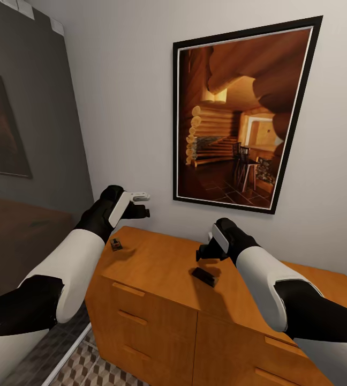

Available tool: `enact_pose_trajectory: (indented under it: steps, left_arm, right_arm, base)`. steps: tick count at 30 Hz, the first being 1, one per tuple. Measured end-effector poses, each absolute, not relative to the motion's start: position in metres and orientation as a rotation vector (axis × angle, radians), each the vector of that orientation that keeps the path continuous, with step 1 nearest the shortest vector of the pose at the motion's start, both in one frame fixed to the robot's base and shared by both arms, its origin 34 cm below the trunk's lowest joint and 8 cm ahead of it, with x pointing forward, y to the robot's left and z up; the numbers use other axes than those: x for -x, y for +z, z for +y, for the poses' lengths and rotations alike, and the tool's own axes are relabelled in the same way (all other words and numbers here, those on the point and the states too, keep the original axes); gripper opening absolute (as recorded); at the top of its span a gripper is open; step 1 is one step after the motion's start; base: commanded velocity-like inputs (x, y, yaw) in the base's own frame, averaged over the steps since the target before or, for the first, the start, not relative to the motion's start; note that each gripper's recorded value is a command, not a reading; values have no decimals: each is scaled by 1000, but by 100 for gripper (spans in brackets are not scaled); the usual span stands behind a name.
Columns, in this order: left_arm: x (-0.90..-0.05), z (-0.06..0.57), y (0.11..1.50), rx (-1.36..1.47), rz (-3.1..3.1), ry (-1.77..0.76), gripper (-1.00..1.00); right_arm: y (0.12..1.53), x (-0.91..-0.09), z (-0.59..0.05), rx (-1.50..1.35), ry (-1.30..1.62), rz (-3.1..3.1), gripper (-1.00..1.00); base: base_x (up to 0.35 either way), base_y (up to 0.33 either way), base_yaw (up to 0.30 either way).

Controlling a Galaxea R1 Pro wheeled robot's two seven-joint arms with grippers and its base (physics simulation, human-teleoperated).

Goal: Take the four mousetraps from the cabinet in the bathroom and place them on the bathroom floor. Make sure all four end up on the same floor surface, and ensure that at least two of them are either under or directly next to the same bathroom sink.

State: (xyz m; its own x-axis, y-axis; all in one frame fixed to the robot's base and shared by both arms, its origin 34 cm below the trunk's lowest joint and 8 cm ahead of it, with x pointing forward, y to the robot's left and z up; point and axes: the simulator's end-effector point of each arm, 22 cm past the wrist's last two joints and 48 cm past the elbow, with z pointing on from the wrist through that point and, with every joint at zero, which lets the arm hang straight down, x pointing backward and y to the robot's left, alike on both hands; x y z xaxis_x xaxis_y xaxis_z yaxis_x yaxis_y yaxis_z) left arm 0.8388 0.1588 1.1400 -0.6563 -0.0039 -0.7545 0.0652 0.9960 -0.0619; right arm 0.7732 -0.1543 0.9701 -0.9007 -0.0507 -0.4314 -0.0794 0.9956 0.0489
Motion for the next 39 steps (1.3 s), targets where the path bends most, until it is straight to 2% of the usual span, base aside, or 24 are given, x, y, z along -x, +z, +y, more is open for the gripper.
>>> enact_pose_trajectory:
  steps: [19,34,39]
  left_arm:
    - [-839,159,1140,-41,2285,-105,100]
    - [-839,160,1139,-40,2286,-106,100]
    - [-839,160,1139,-40,2286,-106,100]
  right_arm:
    - [945,-753,-138,177,57,2762,100]
    - [946,-750,-118,465,9,2724,100]
    - [946,-749,-118,481,10,2723,100]
  base:
    - [0,0,0]
    - [0,0,0]
    - [0,0,0]
